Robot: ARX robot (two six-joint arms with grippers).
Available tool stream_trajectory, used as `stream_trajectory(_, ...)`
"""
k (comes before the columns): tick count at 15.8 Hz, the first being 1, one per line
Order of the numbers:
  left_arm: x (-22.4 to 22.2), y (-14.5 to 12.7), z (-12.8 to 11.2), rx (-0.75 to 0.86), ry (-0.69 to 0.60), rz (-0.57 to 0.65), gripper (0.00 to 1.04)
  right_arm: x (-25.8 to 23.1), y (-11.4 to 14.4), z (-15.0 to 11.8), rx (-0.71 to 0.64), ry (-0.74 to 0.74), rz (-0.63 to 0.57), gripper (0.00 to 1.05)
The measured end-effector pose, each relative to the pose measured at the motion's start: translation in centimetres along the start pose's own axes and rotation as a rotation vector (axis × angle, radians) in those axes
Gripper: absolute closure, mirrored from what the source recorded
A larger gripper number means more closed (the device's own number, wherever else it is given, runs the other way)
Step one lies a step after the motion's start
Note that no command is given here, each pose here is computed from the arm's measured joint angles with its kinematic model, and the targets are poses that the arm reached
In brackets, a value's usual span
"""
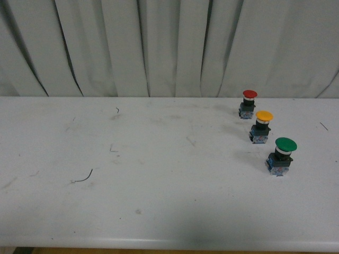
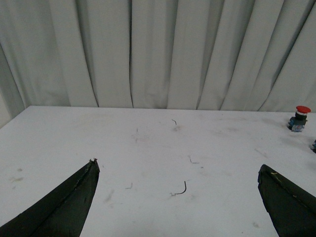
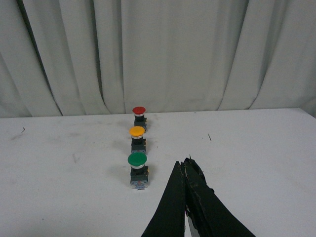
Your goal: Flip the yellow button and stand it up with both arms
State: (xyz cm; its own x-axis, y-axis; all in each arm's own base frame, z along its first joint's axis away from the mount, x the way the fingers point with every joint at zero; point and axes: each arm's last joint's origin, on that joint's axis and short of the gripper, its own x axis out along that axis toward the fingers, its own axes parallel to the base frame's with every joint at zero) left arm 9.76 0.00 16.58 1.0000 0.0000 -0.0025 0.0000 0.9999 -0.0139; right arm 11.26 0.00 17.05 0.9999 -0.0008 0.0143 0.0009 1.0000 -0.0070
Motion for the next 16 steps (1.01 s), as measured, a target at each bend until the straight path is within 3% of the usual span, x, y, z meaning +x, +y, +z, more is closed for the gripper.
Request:
stream_trajectory(11, 0.0, 0.0, 0.0, 0.0, 0.0, 0.0, 0.07, -1.5, 0.0, -0.3, 0.0, 0.01, 0.0, 1.03)
stream_trajectory(12, 0.0, 0.0, 0.0, 0.0, 0.0, 0.0, 0.07, -1.5, 0.0, -0.3, 0.0, 0.01, 0.001, 0.99)
stream_trajectory(16, 0.0, 0.0, 0.0, 0.0, 0.0, 0.0, 0.07, -1.5, 0.0, -0.3, 0.0, 0.01, 0.0, 0.5)
